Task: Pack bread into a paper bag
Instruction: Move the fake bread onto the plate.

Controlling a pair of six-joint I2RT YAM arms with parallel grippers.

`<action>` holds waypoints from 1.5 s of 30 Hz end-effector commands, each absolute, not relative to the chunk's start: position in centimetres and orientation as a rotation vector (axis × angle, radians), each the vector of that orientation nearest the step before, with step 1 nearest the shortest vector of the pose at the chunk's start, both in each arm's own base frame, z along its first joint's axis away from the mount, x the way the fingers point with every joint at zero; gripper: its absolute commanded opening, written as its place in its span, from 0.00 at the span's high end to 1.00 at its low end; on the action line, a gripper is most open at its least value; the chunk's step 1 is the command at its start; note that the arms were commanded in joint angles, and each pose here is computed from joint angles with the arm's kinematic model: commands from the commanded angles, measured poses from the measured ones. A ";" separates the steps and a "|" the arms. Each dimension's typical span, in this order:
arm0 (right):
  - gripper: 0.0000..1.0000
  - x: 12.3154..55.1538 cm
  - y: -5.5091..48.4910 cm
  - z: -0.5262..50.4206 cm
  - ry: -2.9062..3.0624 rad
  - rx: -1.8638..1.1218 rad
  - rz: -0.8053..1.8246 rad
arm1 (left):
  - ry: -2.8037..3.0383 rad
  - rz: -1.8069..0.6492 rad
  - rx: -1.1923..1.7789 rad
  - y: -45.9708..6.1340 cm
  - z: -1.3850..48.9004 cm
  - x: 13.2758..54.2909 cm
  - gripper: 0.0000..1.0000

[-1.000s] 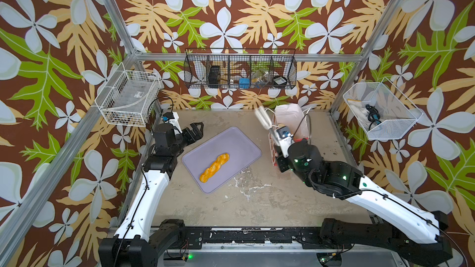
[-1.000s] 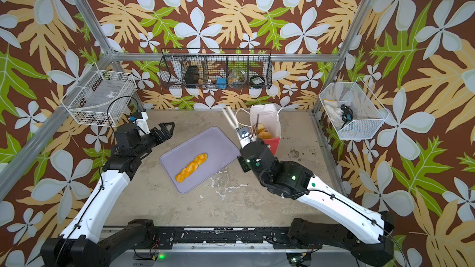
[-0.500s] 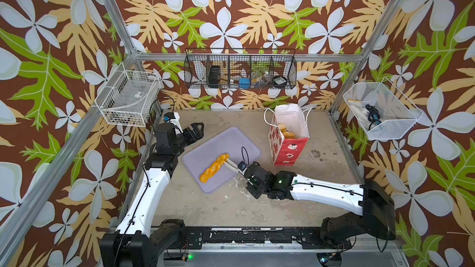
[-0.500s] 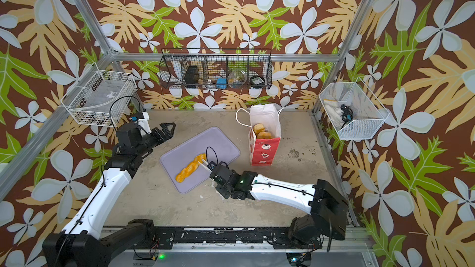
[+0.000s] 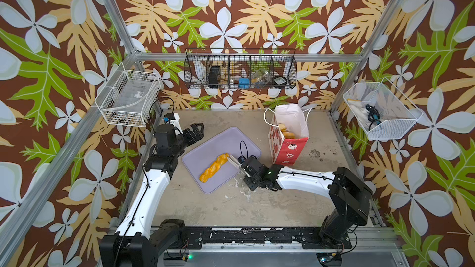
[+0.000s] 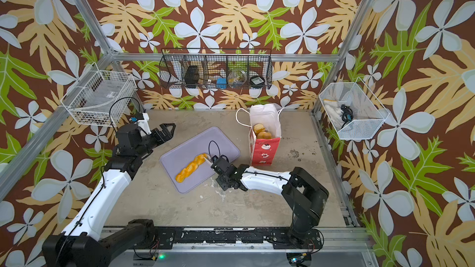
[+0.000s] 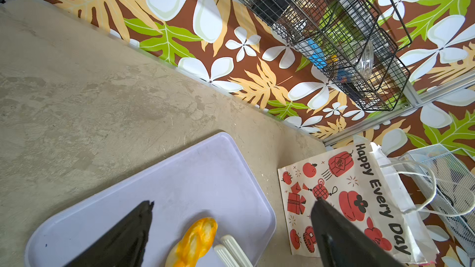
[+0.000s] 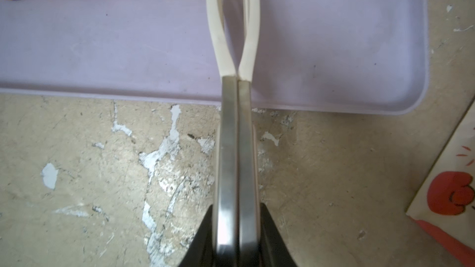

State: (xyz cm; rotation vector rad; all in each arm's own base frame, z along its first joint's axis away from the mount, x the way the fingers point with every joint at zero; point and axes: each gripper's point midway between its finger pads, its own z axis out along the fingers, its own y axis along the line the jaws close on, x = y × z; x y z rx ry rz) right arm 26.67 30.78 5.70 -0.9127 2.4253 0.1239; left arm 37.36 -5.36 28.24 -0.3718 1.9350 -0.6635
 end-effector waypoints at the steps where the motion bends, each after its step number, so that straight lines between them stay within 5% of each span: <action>1: 1.00 28.3 32.2 6.4 2.385 -0.879 0.167 | 1.918 -0.662 -0.355 -5.4 28.7 37.4 0.00; 18: 1.00 34.1 39.7 6.7 2.343 -0.980 0.275 | 1.922 -0.648 -0.339 -5.3 29.1 37.2 0.00; 28: 1.00 31.3 41.0 8.3 2.373 -1.065 0.426 | 1.922 -0.642 -0.335 -5.3 29.1 36.9 0.00; 34: 0.60 28.6 39.8 9.7 2.374 -1.066 0.450 | 1.921 -0.640 -0.336 -5.3 29.0 36.8 0.00; 45: 0.52 27.5 42.0 8.3 2.458 -1.097 0.533 | 1.924 -0.645 -0.338 -5.3 28.7 36.5 0.00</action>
